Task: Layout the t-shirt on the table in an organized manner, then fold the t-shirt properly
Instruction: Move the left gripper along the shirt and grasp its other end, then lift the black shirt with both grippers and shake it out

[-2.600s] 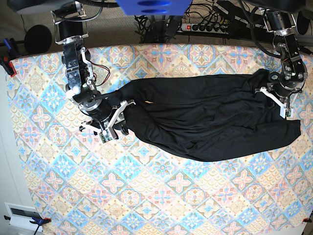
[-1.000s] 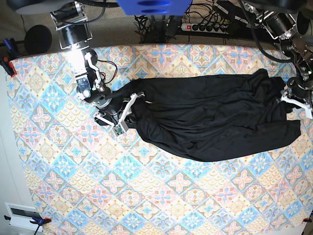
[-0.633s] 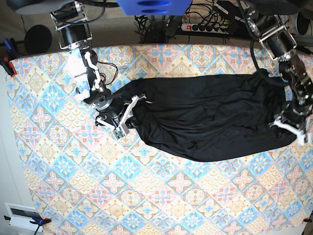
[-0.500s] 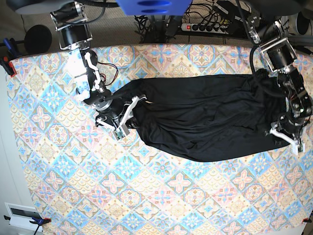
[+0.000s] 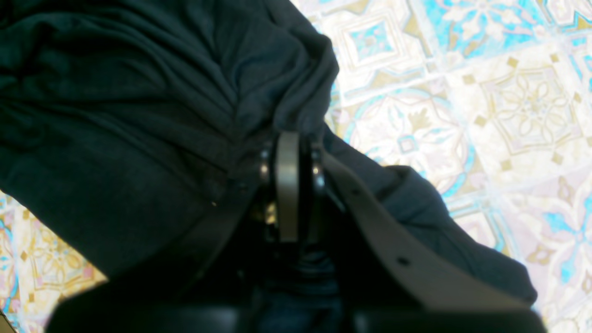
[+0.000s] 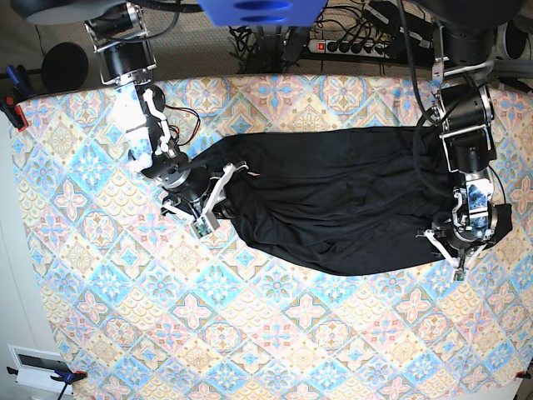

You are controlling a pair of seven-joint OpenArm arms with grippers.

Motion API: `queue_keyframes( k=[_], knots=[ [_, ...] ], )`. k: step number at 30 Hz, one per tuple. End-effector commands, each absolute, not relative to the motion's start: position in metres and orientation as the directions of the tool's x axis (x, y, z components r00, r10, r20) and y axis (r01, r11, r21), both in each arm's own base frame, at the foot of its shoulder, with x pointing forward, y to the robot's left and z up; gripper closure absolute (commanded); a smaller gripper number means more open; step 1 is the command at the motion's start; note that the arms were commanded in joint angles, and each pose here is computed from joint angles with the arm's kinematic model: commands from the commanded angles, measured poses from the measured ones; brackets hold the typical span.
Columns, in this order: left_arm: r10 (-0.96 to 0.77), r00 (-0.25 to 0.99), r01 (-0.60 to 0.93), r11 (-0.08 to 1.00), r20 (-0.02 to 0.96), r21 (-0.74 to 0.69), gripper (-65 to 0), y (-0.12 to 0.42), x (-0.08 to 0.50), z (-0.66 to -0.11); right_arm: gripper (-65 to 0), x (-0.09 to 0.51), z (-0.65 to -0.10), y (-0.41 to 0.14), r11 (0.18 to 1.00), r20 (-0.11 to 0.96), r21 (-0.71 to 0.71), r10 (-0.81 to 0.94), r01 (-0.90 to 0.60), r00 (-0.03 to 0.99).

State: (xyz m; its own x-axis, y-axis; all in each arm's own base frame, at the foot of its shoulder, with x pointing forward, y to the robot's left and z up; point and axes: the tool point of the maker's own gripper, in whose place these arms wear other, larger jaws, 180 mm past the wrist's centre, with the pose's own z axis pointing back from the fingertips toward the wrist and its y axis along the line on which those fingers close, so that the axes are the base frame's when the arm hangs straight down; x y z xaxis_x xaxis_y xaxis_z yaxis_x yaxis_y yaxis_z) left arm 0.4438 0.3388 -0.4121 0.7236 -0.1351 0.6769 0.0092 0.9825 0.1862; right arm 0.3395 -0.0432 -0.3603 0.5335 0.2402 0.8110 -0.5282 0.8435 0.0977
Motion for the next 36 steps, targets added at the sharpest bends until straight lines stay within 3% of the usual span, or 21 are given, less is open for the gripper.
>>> queue_keyframes(
  k=[1, 8, 10, 13, 14, 22, 29, 36],
  knots=[
    [-0.158, 0.71, 0.015, 0.978, 0.687, 0.209, -27.2, 0.343, 0.454, -0.399, 0.0, 0.35, -0.343, -0.043, 0.841, 0.845, 0.085, 0.224, -0.534, 0.486],
    [-0.299, 0.778, 0.186, 0.949, 0.552, 0.253, -25.3, 0.309, 0.433, -0.443, 0.0, 0.355, -0.341, -0.051, 0.855, 0.847, 0.082, 0.211, -0.513, 0.487],
    [-0.324, 0.788, 0.218, 0.942, 0.524, 0.255, -18.1, 0.304, 0.424, -0.454, 0.0, 0.362, -0.333, -0.049, 0.851, 0.857, 0.07, 0.215, -0.52, 0.468],
    [-0.326, 0.779, 0.218, 0.942, 0.536, 0.257, -1.6, 0.303, 0.424, -0.453, 0.0, 0.37, -0.324, -0.049, 0.85, 0.869, 0.057, 0.216, -0.523, 0.445],
    [-0.331, 0.771, 0.219, 0.94, 0.544, 0.262, 0.0, 0.302, 0.427, -0.449, 0.0, 0.373, -0.321, -0.049, 0.851, 0.872, 0.052, 0.216, -0.523, 0.439],
    [-0.387, 0.698, 0.254, 0.92, 0.603, 0.298, 0.0, 0.283, 0.436, -0.422, 0.0, 0.4, -0.319, -0.058, 0.864, 0.868, 0.037, 0.221, -0.502, 0.444],
    [-0.26, 0.735, 0.294, 0.955, 0.626, 0.052, 0.0, 0.259, 0.431, -0.392, 0.0, 0.439, -0.302, -0.07, 0.879, 0.878, 0.007, 0.223, -0.476, 0.424],
    [-0.206, 0.772, 0.264, 0.964, 0.601, -0.008, 0.0, 0.275, 0.412, -0.396, 0.0, 0.471, -0.271, -0.074, 0.887, 0.907, 0.014, 0.182, -0.461, 0.379]
  ],
)
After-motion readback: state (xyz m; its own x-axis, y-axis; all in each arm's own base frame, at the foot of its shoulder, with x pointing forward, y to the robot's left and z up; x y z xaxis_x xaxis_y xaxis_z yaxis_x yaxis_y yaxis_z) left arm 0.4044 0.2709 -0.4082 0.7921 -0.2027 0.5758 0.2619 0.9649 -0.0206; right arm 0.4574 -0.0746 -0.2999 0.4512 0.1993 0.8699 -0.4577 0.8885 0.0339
